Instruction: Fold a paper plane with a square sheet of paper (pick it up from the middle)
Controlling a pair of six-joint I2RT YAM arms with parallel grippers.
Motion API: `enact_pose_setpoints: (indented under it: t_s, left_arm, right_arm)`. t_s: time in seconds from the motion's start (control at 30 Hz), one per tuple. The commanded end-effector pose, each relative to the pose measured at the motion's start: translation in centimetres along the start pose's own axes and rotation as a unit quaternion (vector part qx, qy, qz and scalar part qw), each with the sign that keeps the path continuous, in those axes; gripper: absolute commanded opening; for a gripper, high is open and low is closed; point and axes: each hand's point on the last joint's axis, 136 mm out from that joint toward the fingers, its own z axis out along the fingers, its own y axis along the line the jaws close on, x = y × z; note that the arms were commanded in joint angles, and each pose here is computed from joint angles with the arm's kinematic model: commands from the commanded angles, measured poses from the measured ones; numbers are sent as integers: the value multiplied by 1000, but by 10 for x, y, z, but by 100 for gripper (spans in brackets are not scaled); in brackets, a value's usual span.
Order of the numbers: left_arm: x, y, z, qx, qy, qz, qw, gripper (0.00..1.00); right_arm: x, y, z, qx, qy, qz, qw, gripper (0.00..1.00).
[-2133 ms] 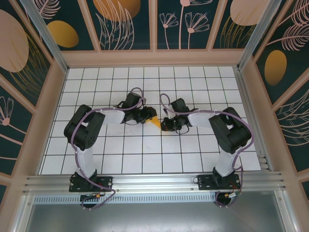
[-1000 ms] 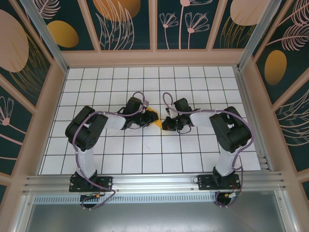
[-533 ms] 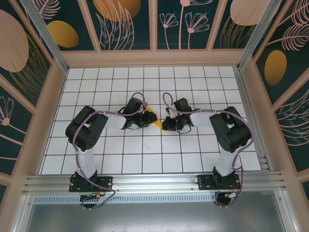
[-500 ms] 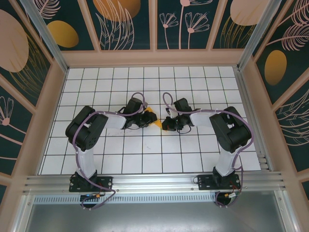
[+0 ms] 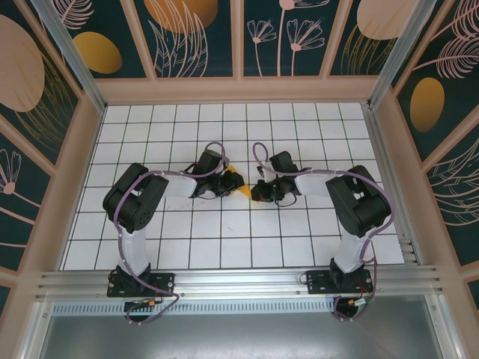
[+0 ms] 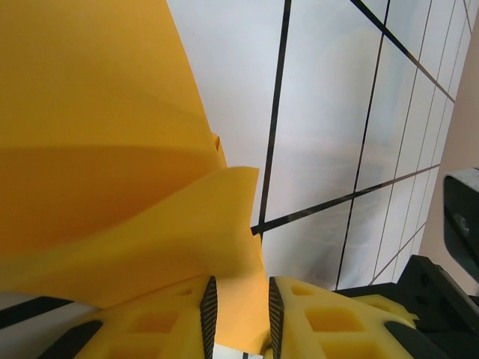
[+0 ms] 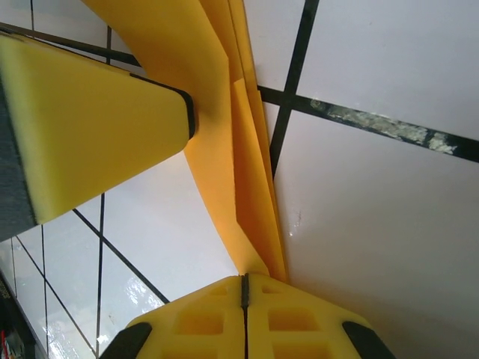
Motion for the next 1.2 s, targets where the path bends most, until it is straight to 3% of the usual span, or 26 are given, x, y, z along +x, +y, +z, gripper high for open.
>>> enact_pose_setpoints:
  t_s: [0.0,0.63,0.97,1.17]
  left_arm:
    - [2,26,6,-51,0,-5,999,29]
    - [-5,33,7,-93,-1,0,996,31]
    - [-4,25,6,-77,4,9,997,32]
    - [-4,23,6,-72,5,11,997,33]
  right_arm:
    - [-14,20,-17,-20,-22,-14,999,7]
    - [12,-4,-6,32,23,-6,999,8]
    - [-8,22,-16,-8,-9,-26,1000,7]
    - [-11,8,-6,16,-4,-10,1000,8]
